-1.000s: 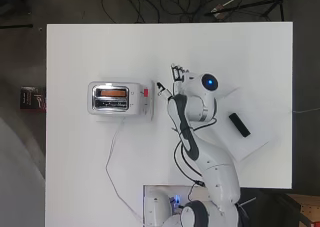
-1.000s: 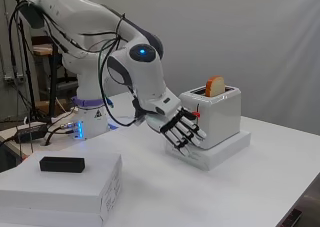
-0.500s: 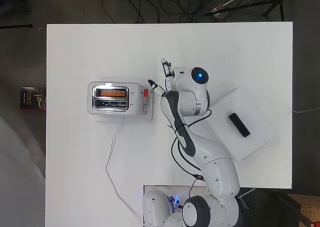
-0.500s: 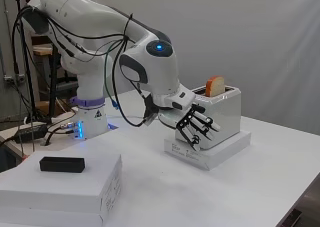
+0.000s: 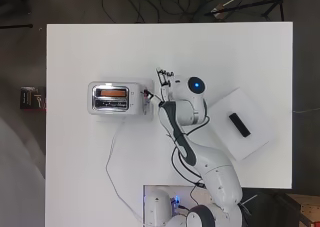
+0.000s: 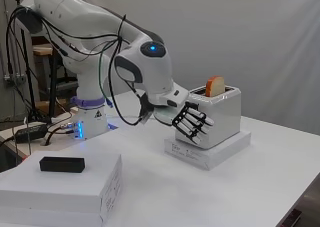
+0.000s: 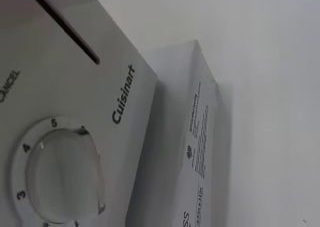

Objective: Teleoperate dual arm-hand system to toast a bread

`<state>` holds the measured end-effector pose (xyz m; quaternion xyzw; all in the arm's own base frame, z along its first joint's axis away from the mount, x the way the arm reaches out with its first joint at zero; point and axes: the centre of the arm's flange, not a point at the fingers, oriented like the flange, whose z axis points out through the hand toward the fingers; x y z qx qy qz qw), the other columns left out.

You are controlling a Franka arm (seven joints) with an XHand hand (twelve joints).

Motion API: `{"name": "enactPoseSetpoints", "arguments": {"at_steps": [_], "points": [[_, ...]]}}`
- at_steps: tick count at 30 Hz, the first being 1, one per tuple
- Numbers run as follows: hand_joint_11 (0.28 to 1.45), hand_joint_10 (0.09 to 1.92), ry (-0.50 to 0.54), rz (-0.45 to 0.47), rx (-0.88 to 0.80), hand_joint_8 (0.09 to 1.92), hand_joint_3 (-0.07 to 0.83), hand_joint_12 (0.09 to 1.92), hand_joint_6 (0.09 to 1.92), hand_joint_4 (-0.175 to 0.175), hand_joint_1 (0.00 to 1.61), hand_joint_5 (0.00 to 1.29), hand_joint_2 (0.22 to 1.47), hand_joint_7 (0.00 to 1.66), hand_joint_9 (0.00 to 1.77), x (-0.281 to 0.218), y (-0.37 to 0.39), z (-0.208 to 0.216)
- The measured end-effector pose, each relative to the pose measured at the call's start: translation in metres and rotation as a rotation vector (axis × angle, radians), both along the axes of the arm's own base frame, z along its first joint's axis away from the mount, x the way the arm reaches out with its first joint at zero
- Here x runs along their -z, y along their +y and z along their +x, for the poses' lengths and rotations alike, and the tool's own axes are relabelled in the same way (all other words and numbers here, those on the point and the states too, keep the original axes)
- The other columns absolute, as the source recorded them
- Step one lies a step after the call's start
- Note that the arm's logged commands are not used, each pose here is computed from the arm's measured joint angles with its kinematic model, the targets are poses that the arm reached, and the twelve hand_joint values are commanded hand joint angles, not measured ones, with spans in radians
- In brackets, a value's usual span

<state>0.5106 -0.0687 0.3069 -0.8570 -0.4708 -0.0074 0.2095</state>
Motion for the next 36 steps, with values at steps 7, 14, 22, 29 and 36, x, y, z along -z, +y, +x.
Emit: {"name": "enactPoseSetpoints", "arguments": {"at_steps": [7, 14, 22, 29, 36], "points": [[0.51, 0.09, 0.064, -0.007, 0.017, 0.09, 0.011, 0.09, 0.09, 0.0, 0.13, 0.14, 0.99, 0.34, 0.56, 0.023, 0.001, -0.004], [0.46, 0.09, 0.228, -0.05, 0.254, 0.09, 0.007, 0.09, 0.09, 0.024, 0.13, 0.17, 1.02, 0.26, 0.41, 0.071, -0.026, -0.008], [0.43, 0.09, -0.023, -0.213, 0.372, 0.09, 0.005, 0.09, 0.09, 0.022, 0.15, 0.21, 1.02, 0.25, 0.35, -0.098, -0.064, -0.009], [0.42, 0.09, 0.117, -0.377, 0.167, 0.09, 0.008, 0.09, 0.09, -0.025, 0.12, 0.15, 1.06, 0.22, 0.34, -0.01, -0.025, 0.007], [0.41, 0.09, 0.065, -0.086, 0.066, 0.09, -0.002, 0.09, 0.09, -0.015, 0.12, 0.16, 1.04, 0.29, 0.42, 0.003, 0.018, 0.018]]}}
